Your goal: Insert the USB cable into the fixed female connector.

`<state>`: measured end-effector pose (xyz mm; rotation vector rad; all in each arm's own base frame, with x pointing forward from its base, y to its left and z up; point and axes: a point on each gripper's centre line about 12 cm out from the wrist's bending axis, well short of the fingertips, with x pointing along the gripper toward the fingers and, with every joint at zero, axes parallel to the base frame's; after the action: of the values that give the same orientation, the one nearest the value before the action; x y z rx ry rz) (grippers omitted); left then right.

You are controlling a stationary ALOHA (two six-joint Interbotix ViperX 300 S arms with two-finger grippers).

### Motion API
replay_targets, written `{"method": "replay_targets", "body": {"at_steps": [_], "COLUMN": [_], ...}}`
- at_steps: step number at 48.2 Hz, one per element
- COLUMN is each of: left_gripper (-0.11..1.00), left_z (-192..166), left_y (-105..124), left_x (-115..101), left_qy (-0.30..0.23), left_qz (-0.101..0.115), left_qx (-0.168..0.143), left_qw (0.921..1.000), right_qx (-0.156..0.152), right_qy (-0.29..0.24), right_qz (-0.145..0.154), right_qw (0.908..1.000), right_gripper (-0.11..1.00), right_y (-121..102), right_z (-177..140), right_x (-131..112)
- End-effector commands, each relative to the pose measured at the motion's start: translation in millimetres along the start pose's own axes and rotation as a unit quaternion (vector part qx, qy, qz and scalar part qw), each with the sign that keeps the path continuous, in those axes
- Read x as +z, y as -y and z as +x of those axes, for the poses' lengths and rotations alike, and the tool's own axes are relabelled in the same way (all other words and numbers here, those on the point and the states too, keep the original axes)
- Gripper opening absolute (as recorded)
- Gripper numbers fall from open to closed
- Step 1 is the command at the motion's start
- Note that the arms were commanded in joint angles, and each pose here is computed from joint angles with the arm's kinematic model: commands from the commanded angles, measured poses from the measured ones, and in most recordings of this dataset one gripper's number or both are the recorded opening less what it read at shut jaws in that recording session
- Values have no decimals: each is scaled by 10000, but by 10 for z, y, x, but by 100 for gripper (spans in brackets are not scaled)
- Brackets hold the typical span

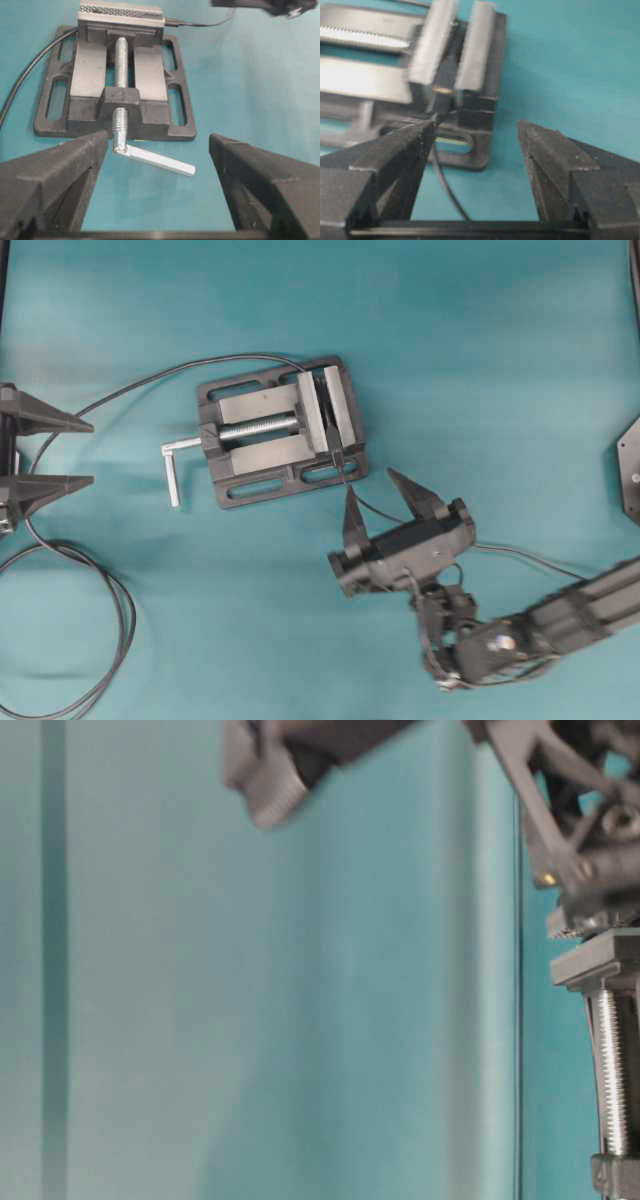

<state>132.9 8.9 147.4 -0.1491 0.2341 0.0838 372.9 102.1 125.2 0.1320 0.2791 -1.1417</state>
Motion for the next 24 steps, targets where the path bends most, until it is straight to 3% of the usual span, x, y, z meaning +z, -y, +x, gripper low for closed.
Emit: {"method": "replay_targets", "body": {"at_steps": [1,6,18,24], "left_gripper": [99,99,99,99], "left_z": [14,14,14,14], "left_y": [0,-2,0,0], "left_x": [39,38,39,39], "left_qy": [18,12,18,18], "left_qz": [17,8,10,2], "left_qx": [18,27,18,18], "left_qw": [10000,10000,10000,10000], "right_qx": [602,884,923,1043], "right_qy": [-262,-560,-730,-810], "right_qz": [176,124,-82,-48], "right_qw": [9977,9944,9930,9912], "right_gripper": [73,73,73,73], "right_y": [33,128,564,790], "right_z": [-95,-95,-18,7], "right_x": [165,123,30,27]}}
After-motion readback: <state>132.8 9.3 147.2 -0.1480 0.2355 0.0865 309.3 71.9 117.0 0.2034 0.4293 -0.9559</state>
